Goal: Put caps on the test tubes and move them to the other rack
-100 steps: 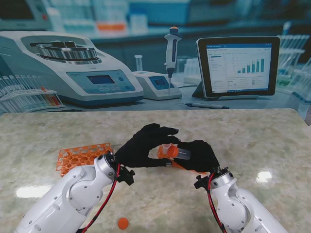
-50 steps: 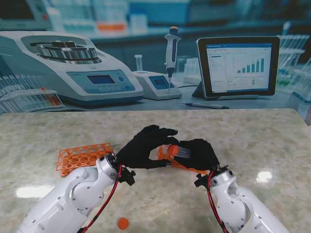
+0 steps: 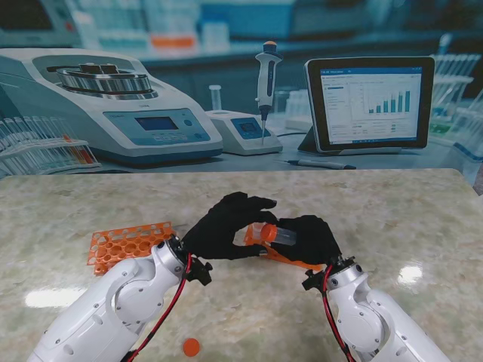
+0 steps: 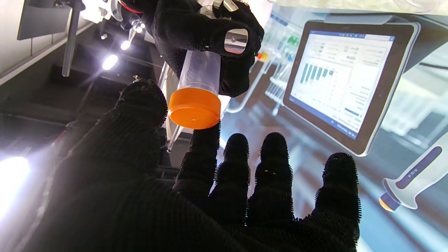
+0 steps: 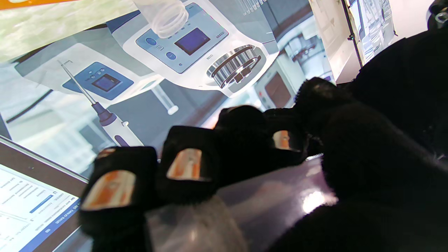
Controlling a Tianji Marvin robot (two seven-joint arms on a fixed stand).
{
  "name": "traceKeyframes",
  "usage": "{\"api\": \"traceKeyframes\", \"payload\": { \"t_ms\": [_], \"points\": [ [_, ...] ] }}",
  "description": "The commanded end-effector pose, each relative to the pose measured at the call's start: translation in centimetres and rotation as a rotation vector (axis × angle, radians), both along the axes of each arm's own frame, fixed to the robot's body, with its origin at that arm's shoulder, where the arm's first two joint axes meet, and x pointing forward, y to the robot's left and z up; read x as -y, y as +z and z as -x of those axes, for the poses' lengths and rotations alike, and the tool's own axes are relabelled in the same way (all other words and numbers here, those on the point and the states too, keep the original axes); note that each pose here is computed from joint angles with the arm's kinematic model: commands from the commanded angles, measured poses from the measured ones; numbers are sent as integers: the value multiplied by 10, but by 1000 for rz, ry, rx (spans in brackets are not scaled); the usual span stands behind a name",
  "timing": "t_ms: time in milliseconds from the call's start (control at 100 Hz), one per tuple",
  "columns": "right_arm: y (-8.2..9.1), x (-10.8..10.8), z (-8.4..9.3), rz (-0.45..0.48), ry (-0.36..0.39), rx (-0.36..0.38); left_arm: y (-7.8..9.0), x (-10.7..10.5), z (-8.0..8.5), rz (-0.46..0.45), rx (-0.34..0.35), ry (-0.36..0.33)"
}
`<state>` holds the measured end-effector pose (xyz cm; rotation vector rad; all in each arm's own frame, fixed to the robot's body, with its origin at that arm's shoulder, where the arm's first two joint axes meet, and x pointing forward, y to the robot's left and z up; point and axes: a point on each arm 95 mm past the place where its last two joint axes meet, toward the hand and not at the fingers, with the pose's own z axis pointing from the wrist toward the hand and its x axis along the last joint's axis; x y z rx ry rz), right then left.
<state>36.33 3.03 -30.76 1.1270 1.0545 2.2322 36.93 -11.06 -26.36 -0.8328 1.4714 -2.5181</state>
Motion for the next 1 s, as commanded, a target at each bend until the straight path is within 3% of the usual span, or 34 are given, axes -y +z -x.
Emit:
{"api": "traceKeyframes", "payload": {
  "t_ms": [0, 990],
  "points": [
    [-2, -1, 2, -2, 0, -7, 0, 1, 0, 0, -4, 0],
    [1, -1, 4, -19, 11, 4, -4, 5, 1, 8, -2, -17]
  ]
}}
